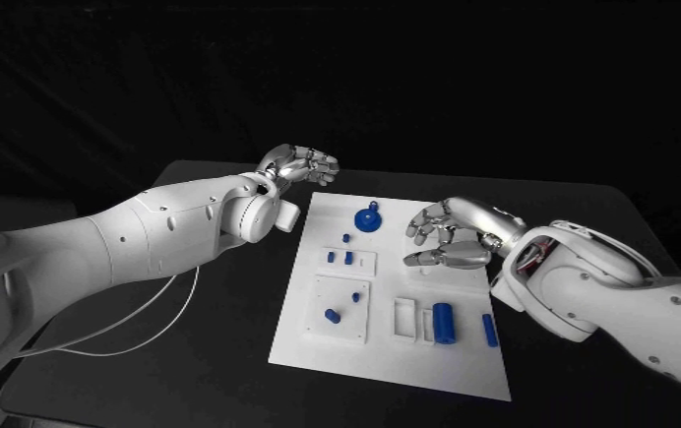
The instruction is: Assemble the parts on the task board
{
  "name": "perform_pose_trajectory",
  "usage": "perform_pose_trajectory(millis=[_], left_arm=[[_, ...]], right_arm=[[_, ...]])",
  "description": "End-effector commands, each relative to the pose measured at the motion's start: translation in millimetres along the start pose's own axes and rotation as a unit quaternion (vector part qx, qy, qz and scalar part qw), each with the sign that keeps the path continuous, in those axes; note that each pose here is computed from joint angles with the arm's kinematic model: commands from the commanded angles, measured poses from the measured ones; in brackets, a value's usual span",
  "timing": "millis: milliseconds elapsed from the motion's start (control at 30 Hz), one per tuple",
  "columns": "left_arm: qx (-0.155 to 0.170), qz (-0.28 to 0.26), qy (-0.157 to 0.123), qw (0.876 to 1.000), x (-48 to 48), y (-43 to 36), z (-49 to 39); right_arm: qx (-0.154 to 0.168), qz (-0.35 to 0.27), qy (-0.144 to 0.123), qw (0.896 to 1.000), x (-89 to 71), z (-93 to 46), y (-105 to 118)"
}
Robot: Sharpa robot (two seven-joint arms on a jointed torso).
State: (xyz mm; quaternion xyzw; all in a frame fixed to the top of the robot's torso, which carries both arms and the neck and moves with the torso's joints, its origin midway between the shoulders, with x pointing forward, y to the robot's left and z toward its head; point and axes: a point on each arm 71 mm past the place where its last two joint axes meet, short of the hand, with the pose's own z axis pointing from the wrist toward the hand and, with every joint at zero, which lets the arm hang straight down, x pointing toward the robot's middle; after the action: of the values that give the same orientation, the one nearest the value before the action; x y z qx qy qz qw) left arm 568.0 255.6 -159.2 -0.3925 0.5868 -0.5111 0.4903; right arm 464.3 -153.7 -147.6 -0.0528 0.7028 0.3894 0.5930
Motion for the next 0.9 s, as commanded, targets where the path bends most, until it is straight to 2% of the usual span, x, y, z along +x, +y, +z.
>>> perform_pose_trajectory(millis=[33,100,167,367,400,433,467,533,600,767,900], left_arm=[[0.006,-0.004,0.007,1.0,0.7,-1.2,0.3],[0.006,-0.004,0.007,1.0,1.3,-1.0,0.5],[0.005,-0.004,0.008,1.0,1.8,-0.5,0.4],[0.004,-0.004,0.005,1.0,-3.3,2.3,-2.5],[0.004,-0.004,0.004,1.0,-4.1,2.8,-3.0],[0.003,-0.004,0.003,1.0,-5.0,3.3,-3.5],[0.003,-0.004,0.003,1.0,-5.6,3.9,-3.9],[0.001,-0.005,0.003,1.0,-6.0,5.5,-4.7],[0.001,-0.005,0.004,1.0,-5.7,5.9,-5.2],[0.001,-0.007,0.009,1.0,-3.9,6.8,-7.3],[0.003,-0.008,0.011,1.0,-3.5,6.5,-8.9]], right_arm=[[0.047,0.069,0.045,0.995,-2.1,-6.8,-16.1],[0.072,0.078,0.061,0.992,-3.7,-12.2,-26.1],[0.112,0.097,0.088,0.985,-3.1,-20.0,-38.0],[0.193,0.104,0.127,0.967,-1.7,-37.5,-54.6],[0.21,0.1,0.145,0.962,0.1,-41.1,-57.5],[0.242,0.096,0.169,0.951,2.9,-46.0,-61.5],[0.267,0.096,0.18,0.942,3.9,-49.4,-65.2],[0.295,0.09,0.206,0.929,6.1,-54.4,-70.9],[0.308,0.087,0.224,0.92,8.4,-57.2,-73.2],[0.313,0.089,0.229,0.917,12.0,-59.4,-70.8],[0.312,0.093,0.243,0.914,18.6,-61.0,-67.8]])
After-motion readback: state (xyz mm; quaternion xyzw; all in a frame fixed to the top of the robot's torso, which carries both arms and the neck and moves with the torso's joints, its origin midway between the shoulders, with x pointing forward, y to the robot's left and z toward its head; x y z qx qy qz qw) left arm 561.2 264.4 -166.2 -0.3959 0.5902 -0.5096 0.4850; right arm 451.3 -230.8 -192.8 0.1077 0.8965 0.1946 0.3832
